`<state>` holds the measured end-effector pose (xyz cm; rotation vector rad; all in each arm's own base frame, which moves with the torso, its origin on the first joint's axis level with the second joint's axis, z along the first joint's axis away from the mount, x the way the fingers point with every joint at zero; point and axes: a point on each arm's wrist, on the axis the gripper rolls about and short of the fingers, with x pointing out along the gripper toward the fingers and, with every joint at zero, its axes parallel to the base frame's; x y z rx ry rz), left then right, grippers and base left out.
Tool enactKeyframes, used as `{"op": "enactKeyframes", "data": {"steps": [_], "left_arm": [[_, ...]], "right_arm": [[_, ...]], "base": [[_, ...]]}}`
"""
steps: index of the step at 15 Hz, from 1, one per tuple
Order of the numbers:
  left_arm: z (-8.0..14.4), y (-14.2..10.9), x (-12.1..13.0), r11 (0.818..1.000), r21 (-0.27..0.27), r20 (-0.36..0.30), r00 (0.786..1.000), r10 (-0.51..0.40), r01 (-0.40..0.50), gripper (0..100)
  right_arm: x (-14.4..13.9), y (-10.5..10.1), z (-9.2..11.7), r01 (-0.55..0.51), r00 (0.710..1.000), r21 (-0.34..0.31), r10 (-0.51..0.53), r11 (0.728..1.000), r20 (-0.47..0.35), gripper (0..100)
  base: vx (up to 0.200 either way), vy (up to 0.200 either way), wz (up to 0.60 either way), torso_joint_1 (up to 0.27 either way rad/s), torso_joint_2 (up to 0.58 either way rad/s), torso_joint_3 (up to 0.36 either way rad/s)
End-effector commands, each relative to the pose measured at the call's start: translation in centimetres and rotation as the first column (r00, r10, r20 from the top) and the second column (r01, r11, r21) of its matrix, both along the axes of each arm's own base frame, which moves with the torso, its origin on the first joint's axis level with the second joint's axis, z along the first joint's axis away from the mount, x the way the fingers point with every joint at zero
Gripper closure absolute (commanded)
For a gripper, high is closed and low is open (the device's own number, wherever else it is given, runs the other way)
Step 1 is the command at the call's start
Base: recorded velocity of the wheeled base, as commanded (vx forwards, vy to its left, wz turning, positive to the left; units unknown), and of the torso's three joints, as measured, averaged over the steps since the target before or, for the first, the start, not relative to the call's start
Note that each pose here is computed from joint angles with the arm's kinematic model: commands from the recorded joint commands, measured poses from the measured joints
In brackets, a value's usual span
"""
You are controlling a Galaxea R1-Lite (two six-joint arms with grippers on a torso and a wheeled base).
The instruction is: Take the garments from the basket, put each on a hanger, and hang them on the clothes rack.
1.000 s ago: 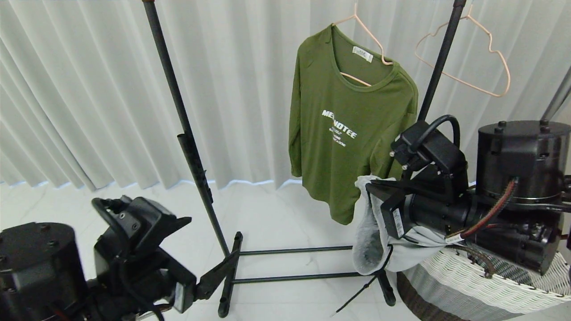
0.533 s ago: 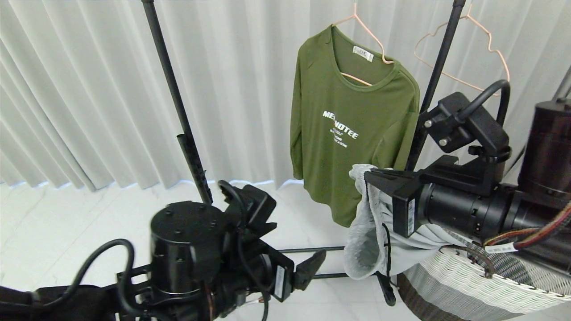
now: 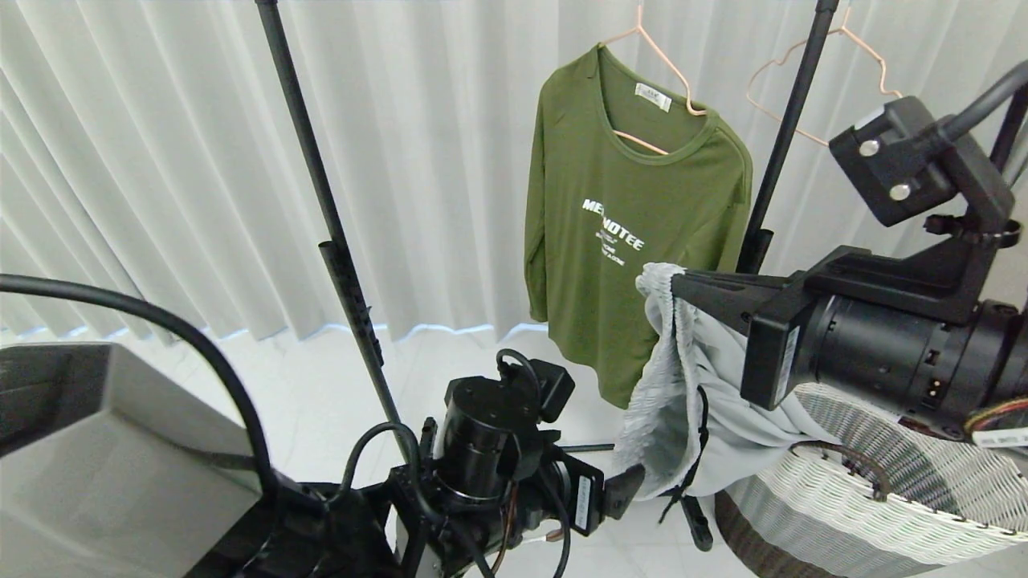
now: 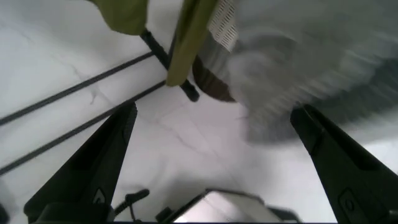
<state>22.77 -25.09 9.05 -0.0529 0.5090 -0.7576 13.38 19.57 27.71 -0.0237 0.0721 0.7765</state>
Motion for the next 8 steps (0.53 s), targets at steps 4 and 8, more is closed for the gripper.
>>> {"op": "enactKeyframes", "data": {"steps": [4, 8], "left_arm": [[-3.5, -0.7, 2.1, 0.999, 0.022, -0.076, 0.996, 0.048, -0.047, 0], [-4.2, -0.9, 2.1, 0.999, 0.021, -0.075, 0.996, 0.045, -0.044, 100]], "right_arm": [[-0.9, -1.3, 1.0, -0.001, 1.000, 0.038, 0.001, 0.999, 0.012, 100], [-1.0, -1.5, 1.1, -0.001, 1.000, 0.039, 0.001, 0.999, 0.011, 100]], "base": [[0.000, 0.000, 0.00, 0.000, 0.00, 0.000], [0.000, 0.000, 0.00, 0.000, 0.00, 0.000]]}}
